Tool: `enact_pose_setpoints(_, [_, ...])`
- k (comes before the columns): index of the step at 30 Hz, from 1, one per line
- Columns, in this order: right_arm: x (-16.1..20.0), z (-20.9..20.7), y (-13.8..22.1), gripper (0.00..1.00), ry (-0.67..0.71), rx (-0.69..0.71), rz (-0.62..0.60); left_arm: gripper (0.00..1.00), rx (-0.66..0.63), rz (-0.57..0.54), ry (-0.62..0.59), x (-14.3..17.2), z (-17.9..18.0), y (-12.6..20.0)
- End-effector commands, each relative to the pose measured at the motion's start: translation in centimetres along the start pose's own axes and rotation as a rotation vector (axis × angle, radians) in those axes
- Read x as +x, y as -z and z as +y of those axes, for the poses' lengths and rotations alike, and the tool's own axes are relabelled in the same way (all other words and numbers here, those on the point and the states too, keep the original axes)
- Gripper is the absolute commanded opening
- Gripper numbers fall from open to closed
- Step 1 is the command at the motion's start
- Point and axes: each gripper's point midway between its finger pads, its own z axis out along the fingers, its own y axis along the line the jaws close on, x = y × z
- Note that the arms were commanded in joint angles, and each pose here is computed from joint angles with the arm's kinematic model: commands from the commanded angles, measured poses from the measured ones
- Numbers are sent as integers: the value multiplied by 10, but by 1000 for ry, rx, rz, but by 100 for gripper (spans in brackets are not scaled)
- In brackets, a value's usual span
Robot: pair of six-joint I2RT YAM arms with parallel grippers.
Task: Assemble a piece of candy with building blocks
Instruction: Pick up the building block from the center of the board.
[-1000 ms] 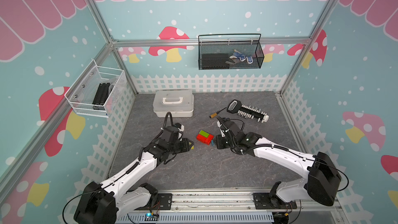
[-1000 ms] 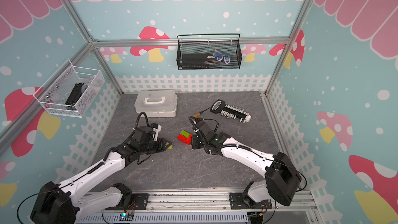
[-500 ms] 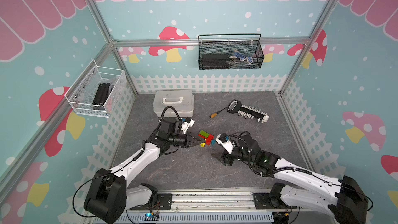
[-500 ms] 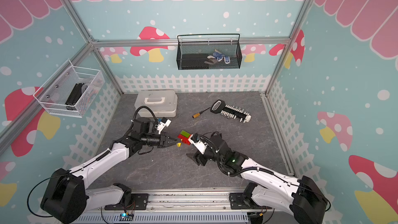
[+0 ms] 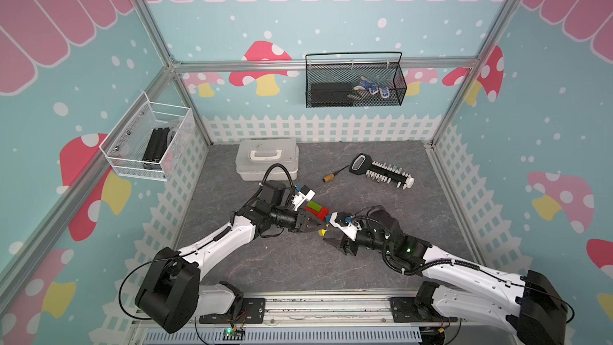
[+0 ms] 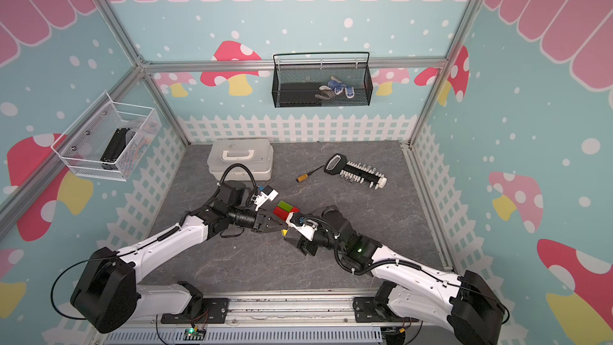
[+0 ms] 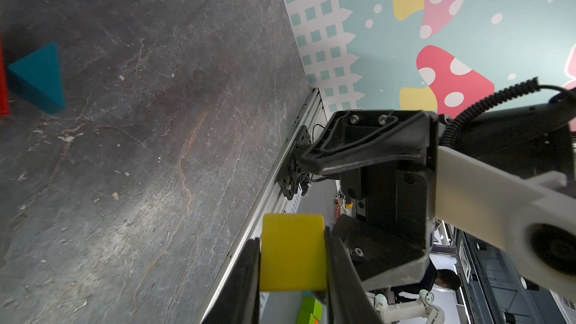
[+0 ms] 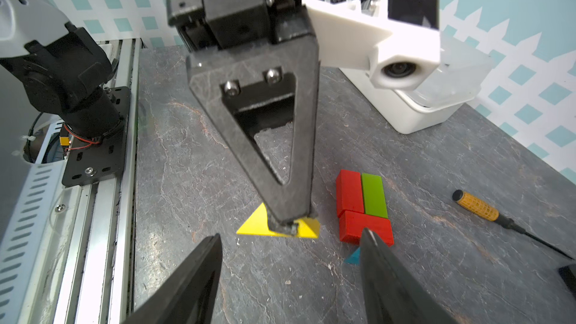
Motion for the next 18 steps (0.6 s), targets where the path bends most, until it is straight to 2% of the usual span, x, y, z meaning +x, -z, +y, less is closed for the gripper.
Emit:
enact_pose_setpoints(1, [-22, 5, -2, 68, 46, -36, -54, 13, 5, -4, -41, -8, -6, -1])
enact_pose_setpoints(12, [-16, 10, -12, 68, 37, -57, -31, 13, -3, -7, -49, -14, -6, -5])
enact_pose_setpoints(18, [-15, 8, -14, 61, 49, -39, -24, 13, -1, -10, -56, -16, -9, -4])
